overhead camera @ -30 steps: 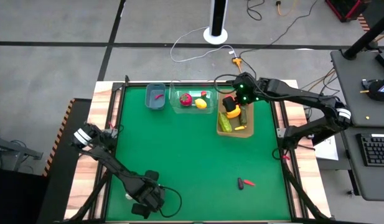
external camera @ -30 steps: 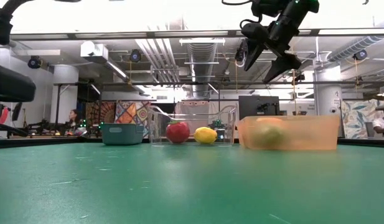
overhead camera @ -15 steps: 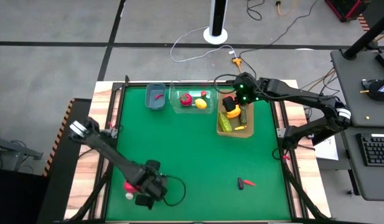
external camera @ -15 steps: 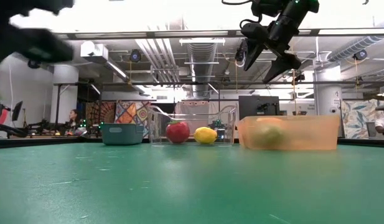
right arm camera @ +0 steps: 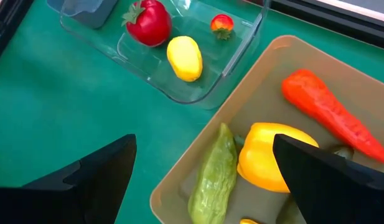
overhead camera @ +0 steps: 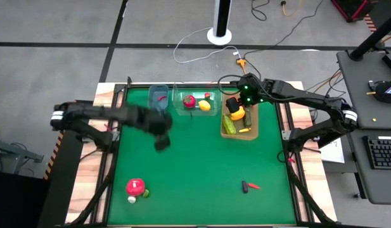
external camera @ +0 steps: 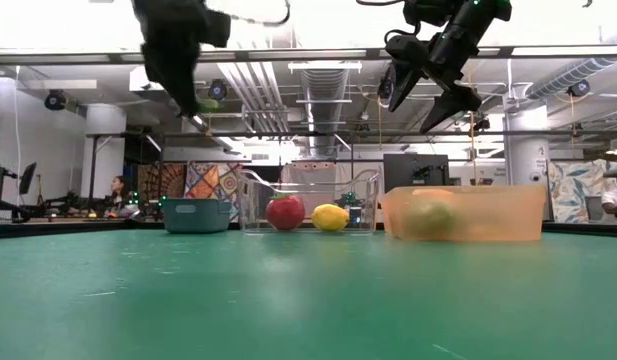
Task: Sort produce into baskets
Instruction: Put the right green chili pepper into the blue bin, then put the orange chili pepper into the blue bin
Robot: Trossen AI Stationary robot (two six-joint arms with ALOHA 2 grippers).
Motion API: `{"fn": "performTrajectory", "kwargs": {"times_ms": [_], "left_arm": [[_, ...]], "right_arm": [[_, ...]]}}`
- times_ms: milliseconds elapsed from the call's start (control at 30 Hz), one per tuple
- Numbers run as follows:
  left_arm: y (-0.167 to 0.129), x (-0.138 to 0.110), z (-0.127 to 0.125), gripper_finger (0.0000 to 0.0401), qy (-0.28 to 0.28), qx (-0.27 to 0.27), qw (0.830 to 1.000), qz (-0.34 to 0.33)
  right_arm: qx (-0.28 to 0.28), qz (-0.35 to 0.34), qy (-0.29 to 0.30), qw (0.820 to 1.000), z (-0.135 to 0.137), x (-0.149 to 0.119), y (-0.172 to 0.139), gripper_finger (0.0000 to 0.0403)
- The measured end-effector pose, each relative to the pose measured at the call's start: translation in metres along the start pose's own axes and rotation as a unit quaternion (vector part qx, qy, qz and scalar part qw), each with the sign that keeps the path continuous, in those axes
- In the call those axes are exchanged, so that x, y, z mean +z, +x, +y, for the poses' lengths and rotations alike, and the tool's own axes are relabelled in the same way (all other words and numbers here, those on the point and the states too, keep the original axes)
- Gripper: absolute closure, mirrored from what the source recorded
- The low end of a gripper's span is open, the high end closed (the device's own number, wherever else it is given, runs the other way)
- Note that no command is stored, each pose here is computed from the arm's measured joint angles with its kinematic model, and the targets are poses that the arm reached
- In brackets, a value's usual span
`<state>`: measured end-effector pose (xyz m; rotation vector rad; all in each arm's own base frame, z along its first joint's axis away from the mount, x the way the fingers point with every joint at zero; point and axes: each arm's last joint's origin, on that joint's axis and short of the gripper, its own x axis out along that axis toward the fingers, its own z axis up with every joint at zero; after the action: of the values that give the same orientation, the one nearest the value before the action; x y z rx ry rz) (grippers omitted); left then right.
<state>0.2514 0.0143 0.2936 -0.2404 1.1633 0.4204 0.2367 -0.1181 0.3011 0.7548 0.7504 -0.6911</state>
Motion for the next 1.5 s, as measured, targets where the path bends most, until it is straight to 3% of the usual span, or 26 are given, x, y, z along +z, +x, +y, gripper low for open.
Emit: {"fn": "performTrajectory", "kwargs": {"times_ms": [233, 333, 467, 733, 900, 1267, 1500], "left_arm": [[0.003, 0.017, 0.128, 0.0397, -0.169, 0.075, 0.982, -0.023], [0.016, 0.018, 0.174, 0.0397, -0.231, 0.053, 0.971, -0.024], [0.041, 0.019, 0.208, 0.0397, -0.282, 0.018, 0.959, -0.009], [0.088, 0.02, 0.219, 0.0392, -0.297, 0.006, 0.953, 0.063], [0.095, 0.019, 0.222, 0.0369, -0.3, 0.053, 0.949, 0.079], [0.083, 0.02, 0.218, 0.0268, -0.289, 0.052, 0.954, 0.061], [0.04, 0.026, 0.184, 0.0243, -0.265, 0.025, 0.964, -0.01]], "right_arm": [[0.001, -0.001, 0.0, 1.0, 0.0, 0.0, 0.0, 0.0034], [0.001, -0.001, 0.0, 1.0, 0.0, 0.0, 0.0, 0.0034], [0.001, -0.001, 0.005, 1.0, 0.0, 0.0, 0.0, 0.0034], [0.001, -0.001, 0.008, 1.0, 0.0, 0.0, 0.0, 0.0035], [0.001, -0.001, 0.011, 1.0, 0.0, 0.0, 0.0, 0.0035], [0.002, 0.002, 0.022, 1.0, 0.0, 0.0, 0.0, 0.0035], [0.085, 0.032, 0.054, 0.994, 0.012, -0.008, -0.025, 0.0035]]}}
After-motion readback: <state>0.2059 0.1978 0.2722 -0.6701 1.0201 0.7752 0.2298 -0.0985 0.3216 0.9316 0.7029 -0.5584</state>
